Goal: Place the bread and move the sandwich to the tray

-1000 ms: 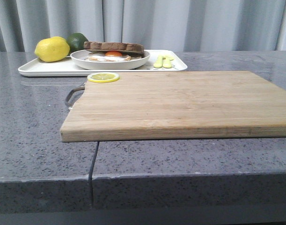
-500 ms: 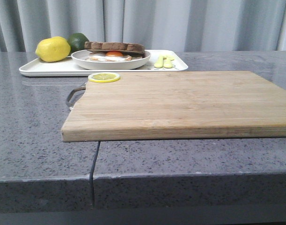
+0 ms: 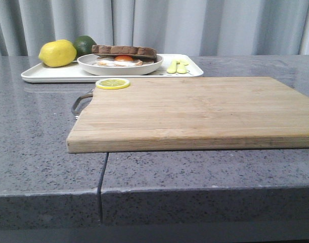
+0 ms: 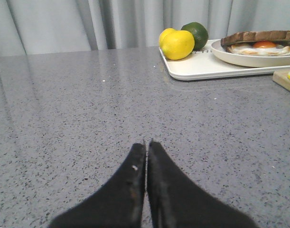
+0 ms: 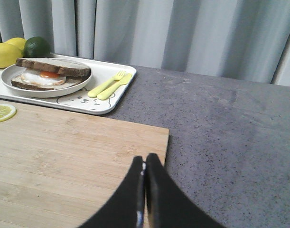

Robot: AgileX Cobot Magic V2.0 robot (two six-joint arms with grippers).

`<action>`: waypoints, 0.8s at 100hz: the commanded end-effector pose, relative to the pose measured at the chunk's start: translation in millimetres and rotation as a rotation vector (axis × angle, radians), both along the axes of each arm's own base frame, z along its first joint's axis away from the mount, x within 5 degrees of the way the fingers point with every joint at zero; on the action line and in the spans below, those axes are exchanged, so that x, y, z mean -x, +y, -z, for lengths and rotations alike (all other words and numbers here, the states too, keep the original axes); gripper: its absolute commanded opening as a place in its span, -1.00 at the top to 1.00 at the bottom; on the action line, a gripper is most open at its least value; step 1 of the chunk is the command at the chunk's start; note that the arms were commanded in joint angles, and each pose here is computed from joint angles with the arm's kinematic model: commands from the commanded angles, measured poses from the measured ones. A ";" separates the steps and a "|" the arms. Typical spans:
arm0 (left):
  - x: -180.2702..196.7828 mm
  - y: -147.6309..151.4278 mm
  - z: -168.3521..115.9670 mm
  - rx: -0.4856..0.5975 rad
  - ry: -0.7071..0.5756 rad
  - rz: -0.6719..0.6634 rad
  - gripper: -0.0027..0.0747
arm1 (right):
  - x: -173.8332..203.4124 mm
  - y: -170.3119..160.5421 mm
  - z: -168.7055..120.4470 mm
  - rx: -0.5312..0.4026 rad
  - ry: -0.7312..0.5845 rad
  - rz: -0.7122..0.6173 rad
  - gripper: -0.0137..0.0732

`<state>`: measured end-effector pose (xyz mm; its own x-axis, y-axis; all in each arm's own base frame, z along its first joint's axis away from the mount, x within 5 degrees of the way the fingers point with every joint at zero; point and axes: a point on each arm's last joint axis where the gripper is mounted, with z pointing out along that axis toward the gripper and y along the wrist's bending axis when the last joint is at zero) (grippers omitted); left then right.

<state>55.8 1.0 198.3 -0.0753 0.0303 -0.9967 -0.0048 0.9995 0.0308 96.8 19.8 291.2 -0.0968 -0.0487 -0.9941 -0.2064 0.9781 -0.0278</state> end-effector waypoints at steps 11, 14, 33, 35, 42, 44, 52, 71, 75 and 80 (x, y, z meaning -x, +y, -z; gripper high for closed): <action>1.5 -0.9 -5.7 0.034 -0.114 0.008 0.98 | -0.8 -2.9 -15.2 -0.010 -0.092 0.032 0.85; 1.5 -0.9 -5.7 0.034 -0.114 0.008 0.98 | -0.8 -2.9 -15.2 -0.010 -0.092 0.032 0.85; 1.5 -0.9 -5.7 0.034 -0.114 0.008 0.98 | -0.8 -2.9 -15.2 -0.010 -0.092 0.032 0.85; 1.5 -0.9 -5.7 0.034 -0.114 0.008 0.98 | -0.8 -2.9 -15.2 -0.010 -0.092 0.032 0.85; 1.5 -0.9 -5.7 0.034 -0.114 0.008 0.98 | -0.8 -2.9 -15.2 -0.010 -0.092 0.032 0.85; 1.5 -0.9 -5.7 0.034 -0.114 0.008 0.98 | -0.8 -2.9 -15.2 -0.010 -0.092 0.032 0.85; 1.5 -0.9 -5.7 0.034 -0.114 0.008 0.98 | -0.8 -2.9 -15.2 -0.010 -0.092 0.032 0.85; 1.5 -0.9 -5.7 0.034 -0.114 0.008 0.98 | -0.8 -2.9 -15.2 -0.010 -0.092 0.032 0.85; 1.5 -0.9 -5.7 0.034 -0.114 0.008 0.98 | -0.8 -2.9 -15.2 -0.010 -0.092 0.032 0.85; 1.5 -0.9 -5.7 0.034 -0.114 0.008 0.98 | -0.8 -2.9 -15.2 -0.010 -0.092 0.032 0.85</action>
